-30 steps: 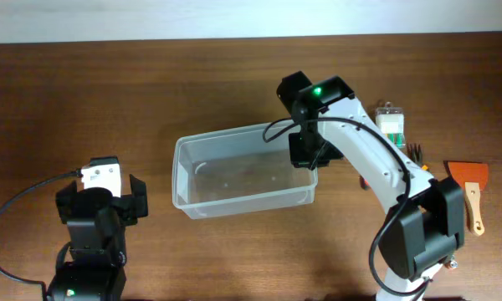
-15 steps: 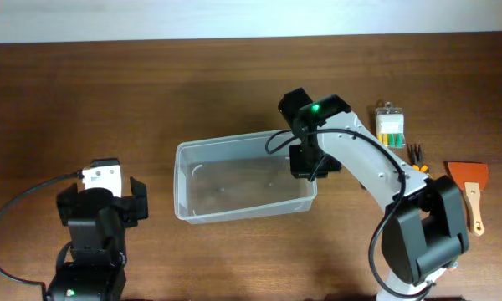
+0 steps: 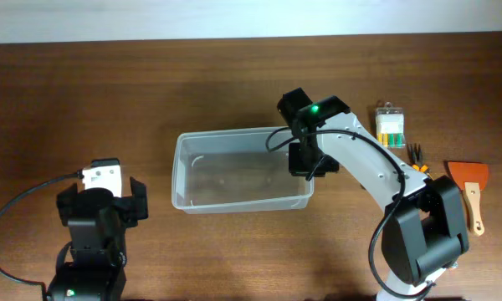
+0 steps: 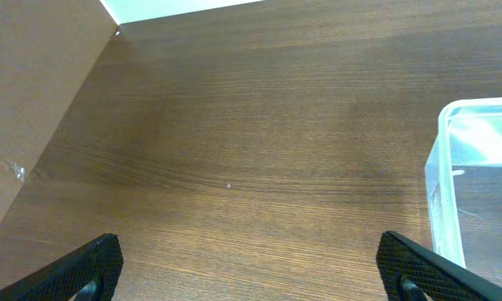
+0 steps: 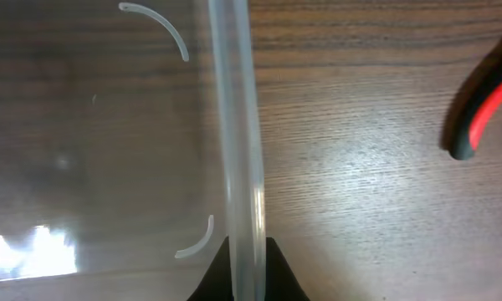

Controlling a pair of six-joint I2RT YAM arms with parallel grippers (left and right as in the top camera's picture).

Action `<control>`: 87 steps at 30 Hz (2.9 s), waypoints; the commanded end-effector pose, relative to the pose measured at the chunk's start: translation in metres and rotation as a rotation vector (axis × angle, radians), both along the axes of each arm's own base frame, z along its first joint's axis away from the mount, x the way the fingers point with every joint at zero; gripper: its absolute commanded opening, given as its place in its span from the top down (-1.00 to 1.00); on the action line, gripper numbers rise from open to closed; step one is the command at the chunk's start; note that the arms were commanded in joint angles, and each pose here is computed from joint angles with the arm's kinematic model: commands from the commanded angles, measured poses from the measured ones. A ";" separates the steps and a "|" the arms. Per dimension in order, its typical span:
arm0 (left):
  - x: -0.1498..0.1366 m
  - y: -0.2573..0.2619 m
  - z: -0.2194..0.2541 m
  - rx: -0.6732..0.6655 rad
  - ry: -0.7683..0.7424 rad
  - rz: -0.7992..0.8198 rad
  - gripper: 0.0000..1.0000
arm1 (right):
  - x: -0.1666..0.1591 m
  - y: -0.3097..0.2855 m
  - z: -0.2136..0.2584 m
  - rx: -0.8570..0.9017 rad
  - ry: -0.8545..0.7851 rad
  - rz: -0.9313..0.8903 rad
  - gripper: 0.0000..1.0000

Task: Pack container
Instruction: 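Adjust the container position slightly right while holding its wall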

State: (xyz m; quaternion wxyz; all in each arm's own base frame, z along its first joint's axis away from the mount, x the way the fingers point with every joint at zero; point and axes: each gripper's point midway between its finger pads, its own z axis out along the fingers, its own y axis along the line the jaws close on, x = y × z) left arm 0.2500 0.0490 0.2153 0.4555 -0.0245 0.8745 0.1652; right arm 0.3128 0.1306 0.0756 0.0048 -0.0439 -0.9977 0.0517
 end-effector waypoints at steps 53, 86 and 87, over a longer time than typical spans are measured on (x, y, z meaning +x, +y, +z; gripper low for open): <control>-0.002 0.001 0.007 0.018 0.001 -0.004 -0.98 | -0.010 -0.012 -0.002 -0.052 0.053 0.048 0.92; -0.002 0.001 0.007 0.018 0.001 -0.004 -0.98 | -0.005 -0.037 -0.002 -0.016 0.098 0.138 0.92; -0.002 0.001 0.007 0.018 0.001 -0.004 -0.98 | -0.005 -0.037 -0.002 -0.015 0.097 0.139 0.92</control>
